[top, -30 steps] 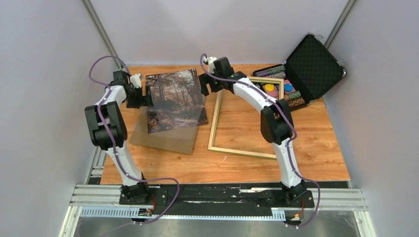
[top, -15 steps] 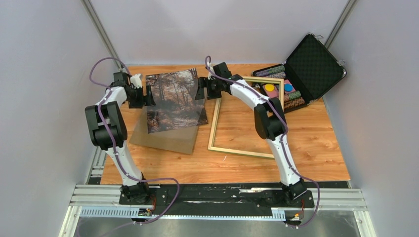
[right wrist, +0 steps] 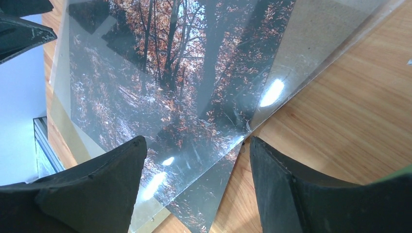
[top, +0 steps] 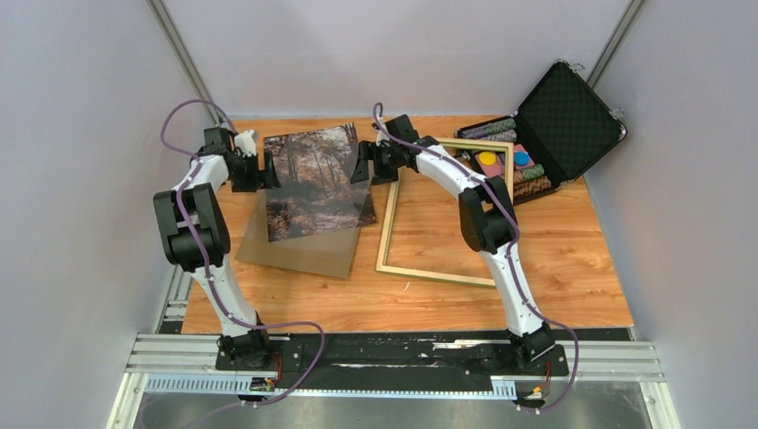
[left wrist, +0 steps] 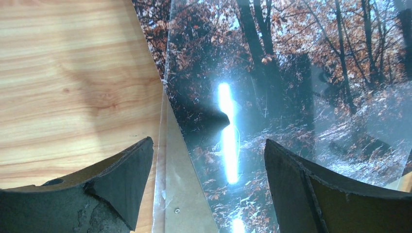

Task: Put the photo into the frame
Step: Adjust the photo frame item at the center of the board, then pick up the photo frame item at the center of the board.

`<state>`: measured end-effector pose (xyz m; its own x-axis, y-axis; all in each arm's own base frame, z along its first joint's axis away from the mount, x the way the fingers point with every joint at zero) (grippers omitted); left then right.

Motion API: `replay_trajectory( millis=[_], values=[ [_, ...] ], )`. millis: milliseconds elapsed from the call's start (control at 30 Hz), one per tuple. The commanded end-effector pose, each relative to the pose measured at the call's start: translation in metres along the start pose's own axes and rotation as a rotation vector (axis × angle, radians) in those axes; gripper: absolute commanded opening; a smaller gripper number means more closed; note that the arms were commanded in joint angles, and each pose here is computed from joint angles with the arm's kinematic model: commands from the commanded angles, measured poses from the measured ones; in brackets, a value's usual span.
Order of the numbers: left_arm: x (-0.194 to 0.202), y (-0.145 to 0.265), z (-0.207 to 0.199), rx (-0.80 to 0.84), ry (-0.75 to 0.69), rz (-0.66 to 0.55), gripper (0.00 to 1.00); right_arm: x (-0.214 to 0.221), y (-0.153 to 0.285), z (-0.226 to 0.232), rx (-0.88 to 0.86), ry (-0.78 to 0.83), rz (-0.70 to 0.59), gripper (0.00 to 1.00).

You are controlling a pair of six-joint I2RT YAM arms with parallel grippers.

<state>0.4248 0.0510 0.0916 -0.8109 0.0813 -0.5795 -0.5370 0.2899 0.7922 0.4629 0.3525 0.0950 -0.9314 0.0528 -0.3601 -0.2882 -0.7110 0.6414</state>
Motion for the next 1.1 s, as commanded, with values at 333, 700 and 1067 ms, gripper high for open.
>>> replay_trajectory(
  millis=[333, 700, 1067],
  values=[
    [-0.039, 0.001, 0.012, -0.021, -0.044, -0.138, 0.93, 0.002, -0.005, -0.005, 0.013, -0.055, -0.004, 0.75],
    [-0.029, -0.017, 0.014, 0.020, -0.030, -0.085, 0.92, 0.003, -0.011, -0.013, 0.053, -0.064, -0.008, 0.75],
    [-0.030, -0.015, -0.004, 0.152, -0.029, -0.088, 0.87, 0.008, -0.016, -0.010, 0.033, -0.060, 0.013, 0.75]
  ],
)
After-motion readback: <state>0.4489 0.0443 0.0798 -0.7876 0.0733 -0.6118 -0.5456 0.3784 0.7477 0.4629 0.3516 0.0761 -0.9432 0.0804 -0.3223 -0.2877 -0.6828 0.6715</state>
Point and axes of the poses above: each gripper's point midway between its finger pads, its own y axis back along the fingers, its own z axis along the line the jaws close on, x = y × z, the point moved 4 cm from there along y, back along the fingers, and after that the axes turned 10 degrees about -y, right-handed, at the moved point
